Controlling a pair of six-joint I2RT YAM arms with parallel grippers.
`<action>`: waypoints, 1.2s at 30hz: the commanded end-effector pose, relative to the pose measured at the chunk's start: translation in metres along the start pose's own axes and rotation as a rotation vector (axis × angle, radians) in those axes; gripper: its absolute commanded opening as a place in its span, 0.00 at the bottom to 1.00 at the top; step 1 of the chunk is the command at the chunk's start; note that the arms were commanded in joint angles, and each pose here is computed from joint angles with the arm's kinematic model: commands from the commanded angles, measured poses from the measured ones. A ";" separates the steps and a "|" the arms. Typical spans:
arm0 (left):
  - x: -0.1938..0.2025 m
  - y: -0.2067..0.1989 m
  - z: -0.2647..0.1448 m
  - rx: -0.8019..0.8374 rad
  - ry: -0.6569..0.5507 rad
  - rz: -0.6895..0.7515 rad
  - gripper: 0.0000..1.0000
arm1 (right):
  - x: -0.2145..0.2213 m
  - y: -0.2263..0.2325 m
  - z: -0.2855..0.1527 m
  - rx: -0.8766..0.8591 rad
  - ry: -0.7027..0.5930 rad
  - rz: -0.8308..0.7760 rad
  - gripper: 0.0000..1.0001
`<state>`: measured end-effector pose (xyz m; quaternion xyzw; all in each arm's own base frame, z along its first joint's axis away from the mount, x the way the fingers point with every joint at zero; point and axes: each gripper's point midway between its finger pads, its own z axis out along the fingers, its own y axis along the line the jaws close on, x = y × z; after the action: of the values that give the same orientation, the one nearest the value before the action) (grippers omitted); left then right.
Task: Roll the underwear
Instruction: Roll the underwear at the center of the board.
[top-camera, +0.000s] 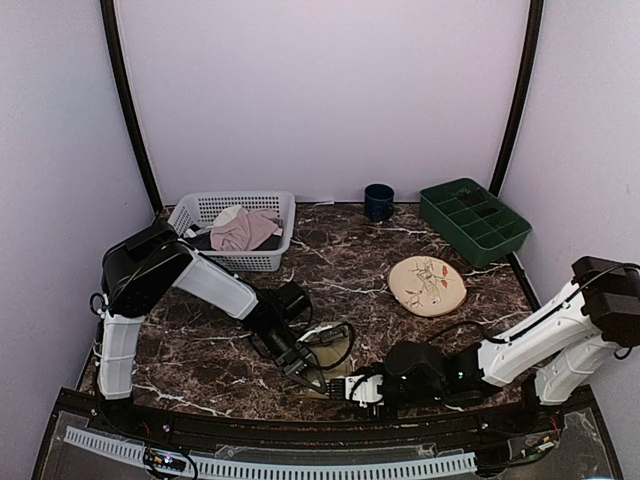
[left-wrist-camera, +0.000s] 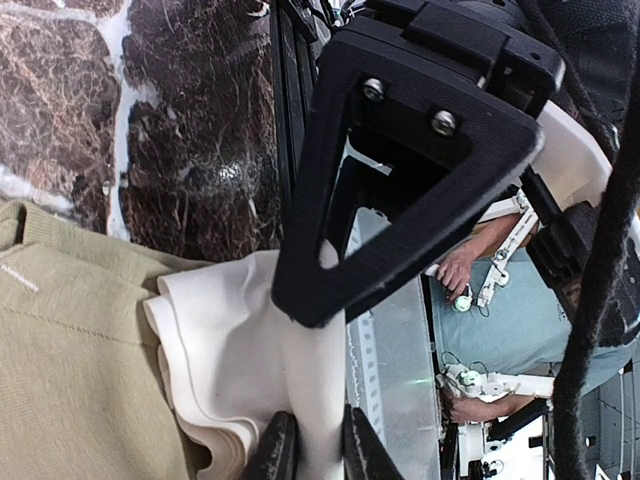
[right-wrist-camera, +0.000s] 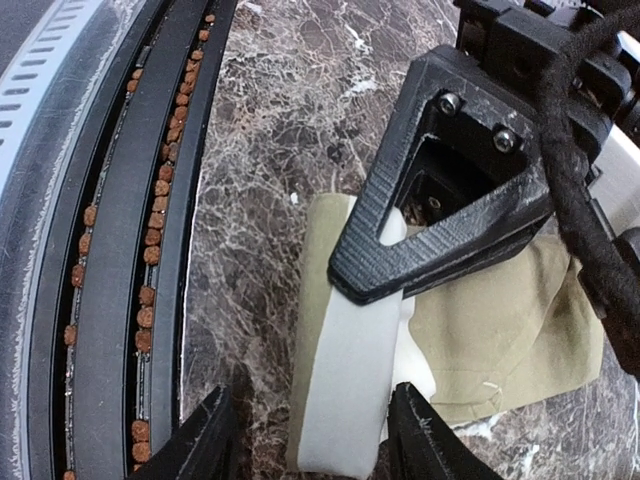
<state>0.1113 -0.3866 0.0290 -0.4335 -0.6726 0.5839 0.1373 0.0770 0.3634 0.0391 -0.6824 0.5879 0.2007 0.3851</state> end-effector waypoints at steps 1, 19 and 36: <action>0.081 0.086 -0.005 -0.257 0.125 -0.245 0.18 | -0.024 -0.014 0.002 0.042 -0.074 0.000 0.46; 0.036 0.051 -0.056 -0.540 -0.048 -0.148 0.47 | -0.010 -0.005 0.020 -0.197 0.017 0.305 0.00; -0.024 -0.101 -0.242 -1.217 -0.809 0.141 0.99 | -0.032 -0.023 0.018 -0.432 0.038 0.627 0.00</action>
<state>0.2314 -0.2742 0.1920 -0.3363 -0.8194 0.2805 -0.3698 0.1033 0.3949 0.0515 -0.5678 0.7080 0.3649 0.2076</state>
